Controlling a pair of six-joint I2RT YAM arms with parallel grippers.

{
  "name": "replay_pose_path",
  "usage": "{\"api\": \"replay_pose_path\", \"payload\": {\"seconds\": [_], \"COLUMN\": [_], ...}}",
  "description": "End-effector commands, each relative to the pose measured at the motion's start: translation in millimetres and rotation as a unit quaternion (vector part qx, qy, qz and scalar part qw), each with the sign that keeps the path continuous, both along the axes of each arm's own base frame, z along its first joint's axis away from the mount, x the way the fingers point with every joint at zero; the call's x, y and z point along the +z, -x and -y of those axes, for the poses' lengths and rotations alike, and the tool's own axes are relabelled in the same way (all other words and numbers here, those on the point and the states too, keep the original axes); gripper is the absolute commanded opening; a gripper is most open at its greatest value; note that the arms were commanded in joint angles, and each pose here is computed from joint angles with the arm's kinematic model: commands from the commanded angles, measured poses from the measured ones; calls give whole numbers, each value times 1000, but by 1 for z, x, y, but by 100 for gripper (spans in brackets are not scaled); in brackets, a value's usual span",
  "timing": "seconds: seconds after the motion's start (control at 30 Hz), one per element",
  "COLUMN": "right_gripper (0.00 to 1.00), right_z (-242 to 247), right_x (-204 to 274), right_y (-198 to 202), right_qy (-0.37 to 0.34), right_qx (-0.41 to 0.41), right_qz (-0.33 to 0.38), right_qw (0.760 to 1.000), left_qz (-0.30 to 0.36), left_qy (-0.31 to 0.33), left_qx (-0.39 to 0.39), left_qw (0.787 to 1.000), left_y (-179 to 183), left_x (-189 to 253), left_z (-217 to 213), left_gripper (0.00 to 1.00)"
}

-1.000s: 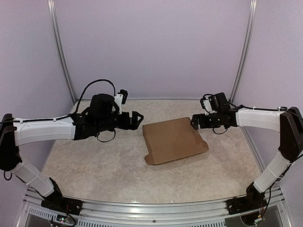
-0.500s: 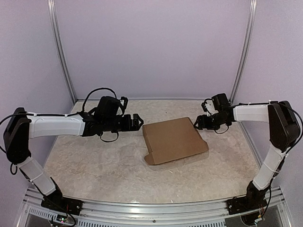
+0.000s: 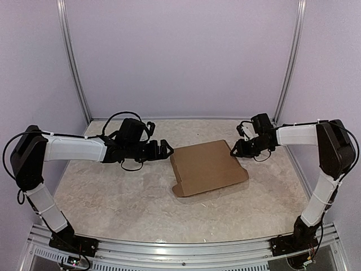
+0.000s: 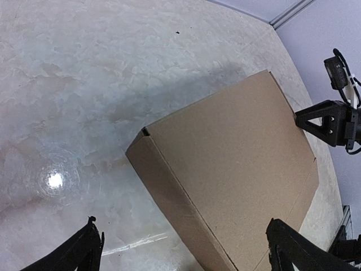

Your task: Fold the paper box

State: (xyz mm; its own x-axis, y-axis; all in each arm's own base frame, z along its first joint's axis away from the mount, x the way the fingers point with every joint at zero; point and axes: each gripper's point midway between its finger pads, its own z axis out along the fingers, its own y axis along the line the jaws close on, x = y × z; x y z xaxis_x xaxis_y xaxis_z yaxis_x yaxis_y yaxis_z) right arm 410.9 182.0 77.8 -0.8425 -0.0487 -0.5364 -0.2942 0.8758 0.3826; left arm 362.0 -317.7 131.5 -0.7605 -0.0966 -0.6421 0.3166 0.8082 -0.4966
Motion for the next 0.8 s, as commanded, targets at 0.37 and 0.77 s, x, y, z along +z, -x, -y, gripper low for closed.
{"api": "replay_pose_path", "payload": {"seconds": [0.37, 0.77], "right_gripper": [11, 5], "right_z": [-12, -48], "right_x": [-8, -12], "right_y": [7, 30], "right_qy": [-28, -39], "right_qx": [8, 26], "right_qz": [-25, -34], "right_qw": [999, 998], "left_qz": [-30, -45], "left_qy": [10, 5], "left_qx": [-12, 3], "left_qw": [999, 999], "left_y": [9, 20], "left_x": [-20, -30], "left_z": [2, -18], "left_gripper": [99, 99]}}
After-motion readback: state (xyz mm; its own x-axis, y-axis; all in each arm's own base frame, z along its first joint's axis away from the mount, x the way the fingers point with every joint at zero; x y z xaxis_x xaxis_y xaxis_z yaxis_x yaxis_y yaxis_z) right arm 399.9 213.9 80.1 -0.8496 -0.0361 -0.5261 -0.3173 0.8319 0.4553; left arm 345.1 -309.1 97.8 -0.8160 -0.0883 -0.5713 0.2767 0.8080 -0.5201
